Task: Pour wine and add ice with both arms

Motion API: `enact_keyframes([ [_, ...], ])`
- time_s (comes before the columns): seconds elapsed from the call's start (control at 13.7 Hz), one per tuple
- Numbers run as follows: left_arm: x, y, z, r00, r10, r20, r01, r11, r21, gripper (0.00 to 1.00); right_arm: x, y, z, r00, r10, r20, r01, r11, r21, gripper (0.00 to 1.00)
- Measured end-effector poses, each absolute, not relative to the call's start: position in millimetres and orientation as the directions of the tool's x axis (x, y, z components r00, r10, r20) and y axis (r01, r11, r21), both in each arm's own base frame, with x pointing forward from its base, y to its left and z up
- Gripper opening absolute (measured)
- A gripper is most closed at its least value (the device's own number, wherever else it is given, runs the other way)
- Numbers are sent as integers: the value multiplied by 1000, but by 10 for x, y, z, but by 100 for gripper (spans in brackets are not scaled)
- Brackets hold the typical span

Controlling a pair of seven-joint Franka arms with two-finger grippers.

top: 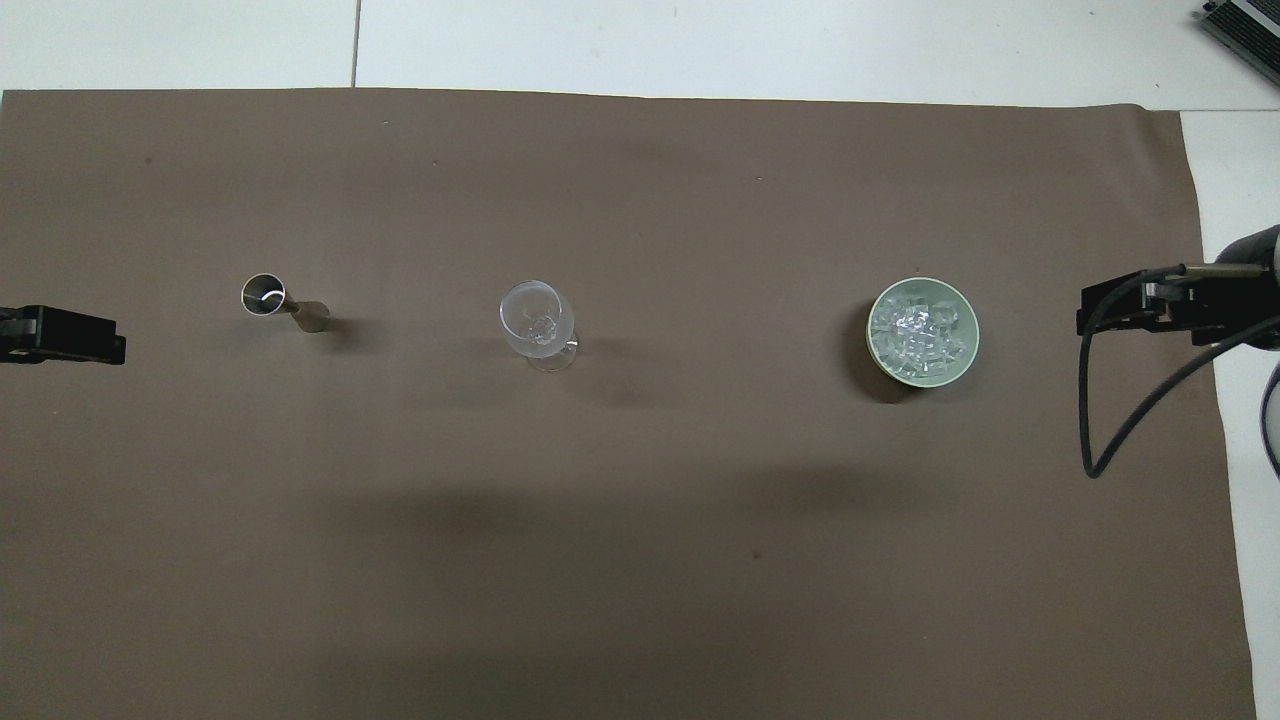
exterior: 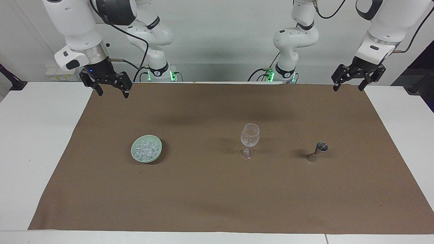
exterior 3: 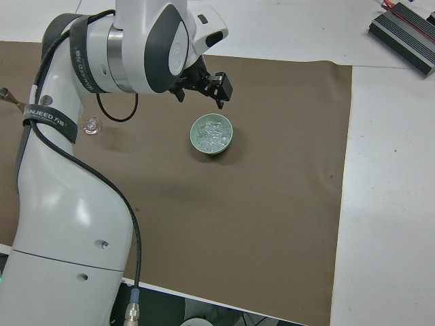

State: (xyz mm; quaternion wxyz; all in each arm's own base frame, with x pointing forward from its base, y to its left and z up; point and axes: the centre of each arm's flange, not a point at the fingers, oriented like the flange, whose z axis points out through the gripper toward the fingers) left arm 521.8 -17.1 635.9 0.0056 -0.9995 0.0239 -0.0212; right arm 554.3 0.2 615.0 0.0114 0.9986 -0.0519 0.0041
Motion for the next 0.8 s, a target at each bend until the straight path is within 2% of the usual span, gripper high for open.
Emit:
enact_keyframes([
  [0.8,5218,-171,6359,998,-48,42,-47,-999,-12,100,5550,-14,6137,994,-106,7,-107,-994,23,100],
])
